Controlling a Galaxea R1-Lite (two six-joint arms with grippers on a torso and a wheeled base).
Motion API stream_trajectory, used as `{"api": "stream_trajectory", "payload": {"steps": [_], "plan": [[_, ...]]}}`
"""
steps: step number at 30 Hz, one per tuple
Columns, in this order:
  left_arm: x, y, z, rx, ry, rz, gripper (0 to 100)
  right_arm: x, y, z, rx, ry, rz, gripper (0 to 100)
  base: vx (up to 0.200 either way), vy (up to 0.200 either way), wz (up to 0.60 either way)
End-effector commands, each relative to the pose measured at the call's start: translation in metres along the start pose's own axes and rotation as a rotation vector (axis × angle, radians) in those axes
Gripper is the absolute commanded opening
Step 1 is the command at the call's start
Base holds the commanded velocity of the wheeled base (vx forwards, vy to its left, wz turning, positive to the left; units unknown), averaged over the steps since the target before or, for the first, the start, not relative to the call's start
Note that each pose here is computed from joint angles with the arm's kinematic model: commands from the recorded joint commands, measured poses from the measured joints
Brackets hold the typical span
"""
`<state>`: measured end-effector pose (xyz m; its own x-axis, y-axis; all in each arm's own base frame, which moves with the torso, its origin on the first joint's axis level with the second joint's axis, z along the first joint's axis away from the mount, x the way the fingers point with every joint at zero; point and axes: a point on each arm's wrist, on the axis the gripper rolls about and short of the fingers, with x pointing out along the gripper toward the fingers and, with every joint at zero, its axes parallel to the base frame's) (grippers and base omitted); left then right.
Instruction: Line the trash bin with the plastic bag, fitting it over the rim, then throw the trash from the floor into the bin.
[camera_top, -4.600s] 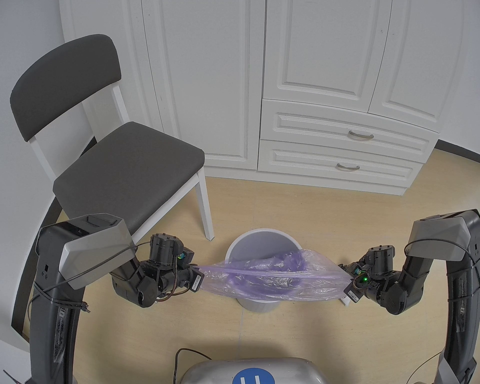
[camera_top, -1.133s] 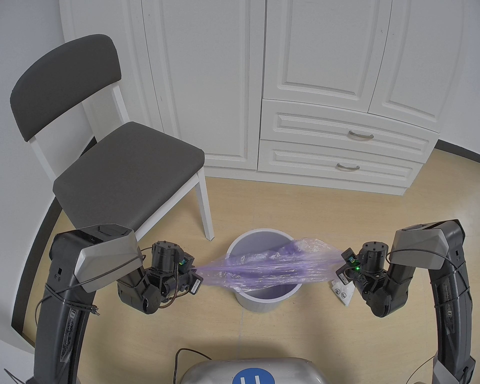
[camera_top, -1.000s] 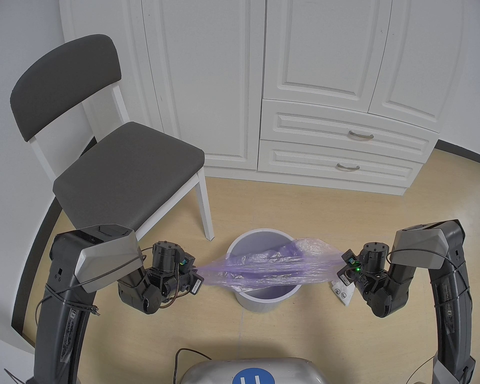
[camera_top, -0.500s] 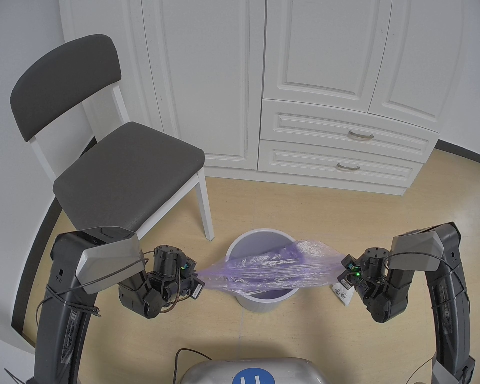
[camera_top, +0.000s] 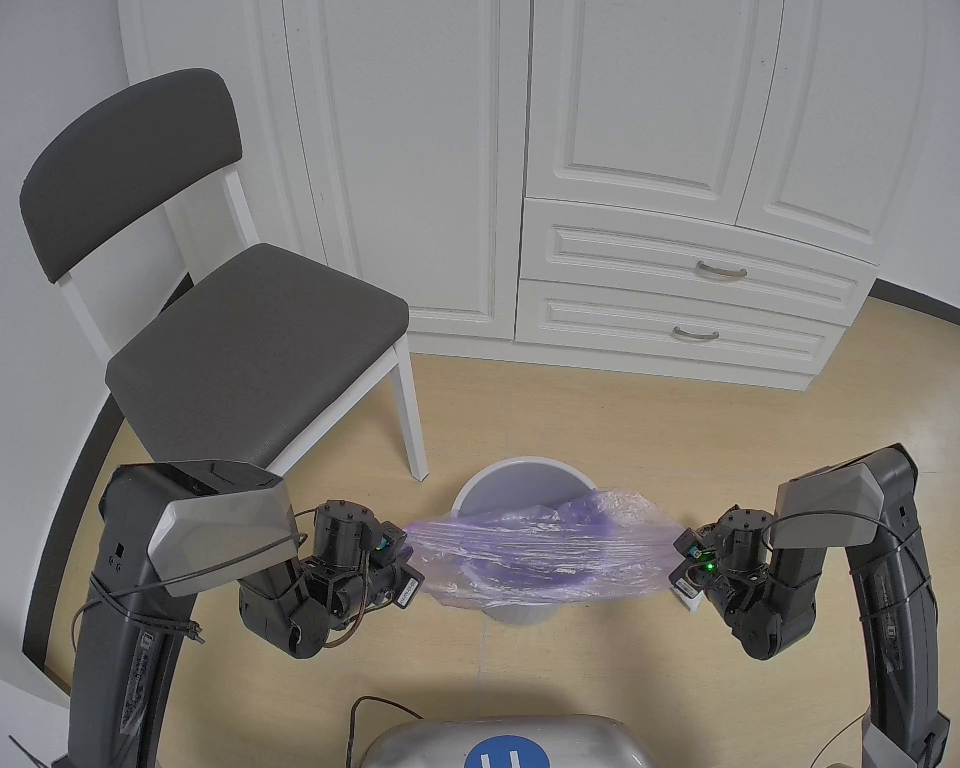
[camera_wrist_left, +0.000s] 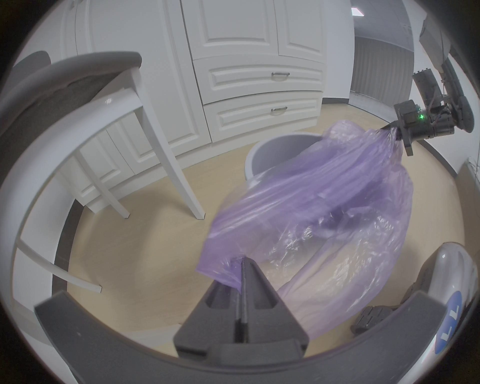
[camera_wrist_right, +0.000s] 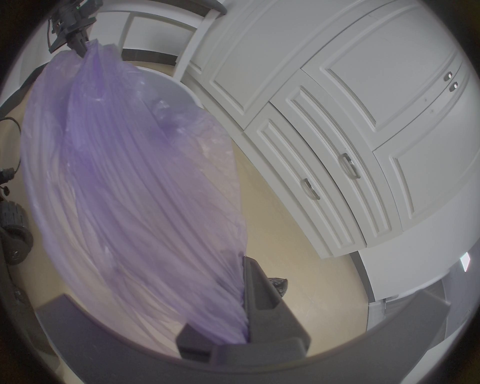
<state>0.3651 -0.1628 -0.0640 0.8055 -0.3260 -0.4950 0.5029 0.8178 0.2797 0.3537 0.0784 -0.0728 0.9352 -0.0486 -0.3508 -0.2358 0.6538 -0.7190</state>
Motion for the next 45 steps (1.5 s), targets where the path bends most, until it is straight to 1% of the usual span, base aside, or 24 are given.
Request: {"api": "stream_trajectory", "payload": {"steps": [1, 3, 4, 5, 8, 10, 15, 18, 21, 25, 28, 32, 34, 35, 36, 40, 45], "plan": [[-0.011, -0.005, 0.007, 0.014, -0.024, -0.011, 0, -0.008, 0.012, 0.012, -0.008, -0.039, 0.027, 0, 0.0, 0.0, 0.0], [-0.017, -0.004, 0.009, 0.038, -0.041, -0.005, 0, -0.007, 0.024, 0.021, 0.003, -0.065, 0.035, 0, 0.0, 0.0, 0.0], [-0.017, -0.004, 0.009, 0.038, -0.041, -0.005, 0, -0.007, 0.024, 0.021, 0.003, -0.065, 0.035, 0, 0.0, 0.0, 0.0], [-0.019, -0.003, 0.008, 0.052, -0.036, -0.006, 0, -0.003, 0.027, 0.028, 0.028, -0.085, 0.021, 0, 0.0, 0.0, 0.0], [-0.017, -0.002, 0.007, 0.057, -0.031, -0.002, 0, 0.011, 0.027, 0.041, 0.09, -0.129, -0.028, 0, 0.0, 0.0, 0.0], [-0.015, -0.001, 0.005, 0.057, -0.025, -0.002, 0, 0.018, 0.029, 0.048, 0.139, -0.161, -0.042, 0, 0.0, 0.0, 0.0], [-0.016, -0.002, 0.002, 0.059, -0.01, -0.006, 0, 0.028, 0.041, 0.066, 0.249, -0.234, -0.043, 0, 0.0, 0.0, 0.0], [-0.016, -0.002, 0.0, 0.069, -0.004, -0.006, 0, 0.028, 0.041, 0.072, 0.275, -0.254, -0.046, 0, 0.0, 0.0, 0.0], [-0.014, 0.001, -0.006, 0.094, 0.013, -0.001, 0, 0.032, 0.039, 0.074, 0.283, -0.265, -0.058, 0, 0.0, 0.0, 0.0], [-0.011, 0.004, -0.012, 0.113, 0.03, 0.002, 0, 0.037, 0.04, 0.069, 0.285, -0.255, -0.063, 0, 0.0, 0.0, 0.0], [-0.008, 0.005, -0.015, 0.11, 0.032, 0.007, 0, 0.04, 0.037, 0.062, 0.279, -0.236, -0.075, 0, 0.0, 0.0, 0.0], [0.0, 0.01, -0.014, 0.103, 0.018, 0.022, 0, 0.038, 0.014, 0.054, 0.259, -0.204, -0.113, 0, 0.0, 0.0, 0.0], [0.002, 0.01, -0.014, 0.101, 0.016, 0.025, 0, 0.037, 0.011, 0.052, 0.255, -0.196, -0.117, 0, 0.0, 0.0, 0.0], [0.007, 0.011, -0.015, 0.094, 0.011, 0.031, 0, 0.036, 0.007, 0.046, 0.24, -0.177, -0.119, 0, 0.0, 0.0, 0.0], [0.007, 0.011, -0.015, 0.094, 0.011, 0.031, 0, 0.036, 0.007, 0.046, 0.24, -0.177, -0.119, 0, 0.0, 0.0, 0.0], [0.013, 0.014, -0.011, 0.076, 0.001, 0.044, 0, 0.033, 0.011, 0.033, 0.208, -0.126, -0.096, 0, 0.0, 0.0, 0.0], [0.016, 0.015, -0.01, 0.046, -0.001, 0.048, 0, 0.033, 0.009, 0.032, 0.206, -0.113, -0.093, 0, 0.0, 0.0, 0.0]]}}
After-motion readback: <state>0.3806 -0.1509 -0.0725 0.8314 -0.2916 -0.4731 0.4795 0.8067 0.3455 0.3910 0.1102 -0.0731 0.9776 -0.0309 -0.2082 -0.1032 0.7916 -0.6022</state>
